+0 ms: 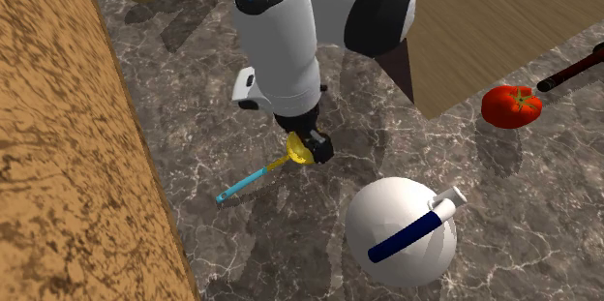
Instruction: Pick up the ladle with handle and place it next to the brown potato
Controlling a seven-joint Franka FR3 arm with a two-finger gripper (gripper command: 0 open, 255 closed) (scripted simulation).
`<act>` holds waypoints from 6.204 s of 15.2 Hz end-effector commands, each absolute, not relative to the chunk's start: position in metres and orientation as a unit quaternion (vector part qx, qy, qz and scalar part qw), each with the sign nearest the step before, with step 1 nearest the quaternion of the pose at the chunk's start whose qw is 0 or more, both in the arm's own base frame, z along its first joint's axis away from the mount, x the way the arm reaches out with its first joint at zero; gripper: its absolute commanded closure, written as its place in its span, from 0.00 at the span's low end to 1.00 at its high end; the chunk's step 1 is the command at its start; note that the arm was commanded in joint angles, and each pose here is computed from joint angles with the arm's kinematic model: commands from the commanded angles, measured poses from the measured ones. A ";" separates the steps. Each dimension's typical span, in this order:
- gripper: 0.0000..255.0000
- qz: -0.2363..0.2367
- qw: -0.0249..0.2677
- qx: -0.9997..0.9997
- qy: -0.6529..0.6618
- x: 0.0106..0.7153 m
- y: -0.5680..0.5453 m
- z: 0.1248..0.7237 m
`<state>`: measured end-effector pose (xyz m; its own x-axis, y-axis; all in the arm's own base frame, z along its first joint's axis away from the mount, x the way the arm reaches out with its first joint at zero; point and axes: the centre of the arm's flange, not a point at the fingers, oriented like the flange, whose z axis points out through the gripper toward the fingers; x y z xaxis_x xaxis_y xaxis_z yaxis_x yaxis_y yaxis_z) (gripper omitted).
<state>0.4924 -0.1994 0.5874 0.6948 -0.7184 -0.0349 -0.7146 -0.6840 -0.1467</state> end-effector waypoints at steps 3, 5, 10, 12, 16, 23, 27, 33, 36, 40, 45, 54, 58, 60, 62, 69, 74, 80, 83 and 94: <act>0.00 -0.006 0.094 -0.883 0.460 0.515 -0.252 0.579; 0.00 -0.005 0.096 -0.879 0.467 0.517 -0.256 0.573; 0.00 -0.005 0.096 -0.879 0.467 0.519 -0.251 0.547; 0.00 -0.005 0.096 -0.879 0.467 0.520 -0.250 0.539; 0.00 -0.005 0.096 -0.879 0.467 0.520 -0.250 0.539; 1.00 -0.005 0.096 -0.879 0.467 0.520 -0.250 0.539; 1.00 -0.005 0.096 -0.879 0.467 0.520 -0.250 0.539; 1.00 -0.005 0.096 -0.879 0.467 0.520 -0.250 0.560; 1.00 -0.005 0.096 -0.879 0.467 0.520 -0.250 0.576; 1.00 -0.005 0.096 -0.879 0.467 0.520 -0.250 0.597; 1.00 -0.005 0.096 -0.879 0.467 0.520 -0.250 0.624; 1.00 -0.005 0.096 -0.879 0.467 0.520 -0.250 0.671; 1.00 -0.005 0.096 -0.879 0.467 0.473 -0.273 0.671; 1.00 -0.005 0.096 -0.879 0.467 0.449 -0.285 0.671; 1.00 -0.005 0.096 -0.879 0.467 0.425 -0.297 0.671; 1.00 -0.005 0.096 -0.879 0.467 0.343 -0.338 0.671; 1.00 -0.005 0.096 -0.879 0.467 0.283 -0.367 0.671; 1.00 -0.005 0.096 -0.879 0.467 0.212 -0.402 0.671; 1.00 -0.005 0.096 -0.879 0.467 0.177 -0.419 0.671; 1.00 -0.005 0.096 -0.879 0.467 0.047 -0.484 0.671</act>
